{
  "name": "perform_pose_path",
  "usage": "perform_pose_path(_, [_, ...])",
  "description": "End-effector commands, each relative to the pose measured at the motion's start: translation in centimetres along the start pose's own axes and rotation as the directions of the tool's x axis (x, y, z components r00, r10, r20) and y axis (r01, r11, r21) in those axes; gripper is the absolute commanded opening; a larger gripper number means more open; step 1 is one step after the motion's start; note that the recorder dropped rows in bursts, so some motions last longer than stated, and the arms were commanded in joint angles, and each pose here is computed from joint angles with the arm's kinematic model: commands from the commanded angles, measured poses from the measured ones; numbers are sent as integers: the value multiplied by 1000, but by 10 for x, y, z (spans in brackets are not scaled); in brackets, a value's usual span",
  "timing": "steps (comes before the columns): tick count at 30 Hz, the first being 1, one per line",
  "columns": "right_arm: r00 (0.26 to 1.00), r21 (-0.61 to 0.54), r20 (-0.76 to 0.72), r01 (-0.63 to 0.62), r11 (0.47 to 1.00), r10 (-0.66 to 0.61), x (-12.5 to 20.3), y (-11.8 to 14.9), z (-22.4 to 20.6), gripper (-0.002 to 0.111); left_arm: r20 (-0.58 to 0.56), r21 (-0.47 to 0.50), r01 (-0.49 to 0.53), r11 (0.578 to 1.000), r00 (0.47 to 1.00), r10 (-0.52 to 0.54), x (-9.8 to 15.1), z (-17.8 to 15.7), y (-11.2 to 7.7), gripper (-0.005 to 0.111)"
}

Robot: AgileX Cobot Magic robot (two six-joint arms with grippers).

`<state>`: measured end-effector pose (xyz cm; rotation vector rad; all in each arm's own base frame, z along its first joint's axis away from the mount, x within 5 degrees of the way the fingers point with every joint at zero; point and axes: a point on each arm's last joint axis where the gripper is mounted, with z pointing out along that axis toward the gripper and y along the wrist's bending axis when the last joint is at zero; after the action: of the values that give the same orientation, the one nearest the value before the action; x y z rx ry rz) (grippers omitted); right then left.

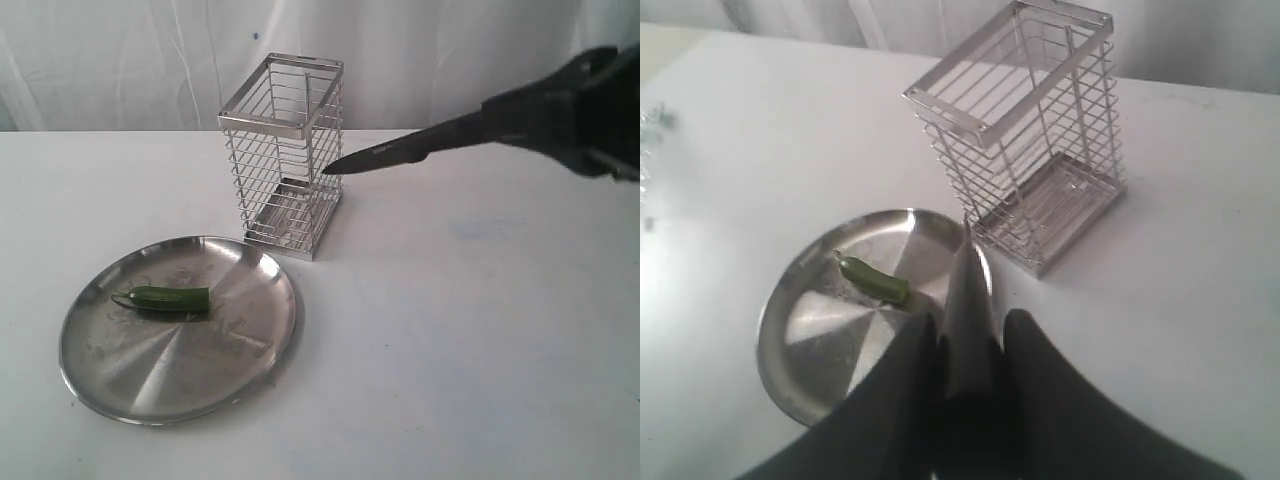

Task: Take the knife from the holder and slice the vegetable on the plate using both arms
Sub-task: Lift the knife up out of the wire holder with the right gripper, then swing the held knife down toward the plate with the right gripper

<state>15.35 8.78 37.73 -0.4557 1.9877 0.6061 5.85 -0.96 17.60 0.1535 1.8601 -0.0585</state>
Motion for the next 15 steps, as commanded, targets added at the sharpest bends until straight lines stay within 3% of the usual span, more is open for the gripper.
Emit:
perform_pose_path(1, [994, -13, 108, -23, 1000, 24, 37, 3, -5, 0, 1, -2, 7, 1000, 1000, -7, 2, 0, 0, 0])
perform_pose_path(5, [999, -87, 35, 32, 996, -29, 77, 14, 17, 0, 1, -2, 7, 1000, 1000, -7, 2, 0, 0, 0])
perform_pose_path(10, [987, -69, 115, 120, 990, -111, 81, 28, 62, 0, 1, -2, 7, 1000, 1000, -7, 2, 0, 0, 0])
perform_pose_path(13, [958, -87, 39, 287, 954, -285, 93, 44, 103, 0, 1, -2, 7, 1000, 1000, -7, 2, 0, 0, 0])
perform_pose_path(15, [948, -104, 5, 317, 943, -319, 95, 52, 120, 0, 1, -2, 7, 1000, 1000, -7, 2, 0, 0, 0])
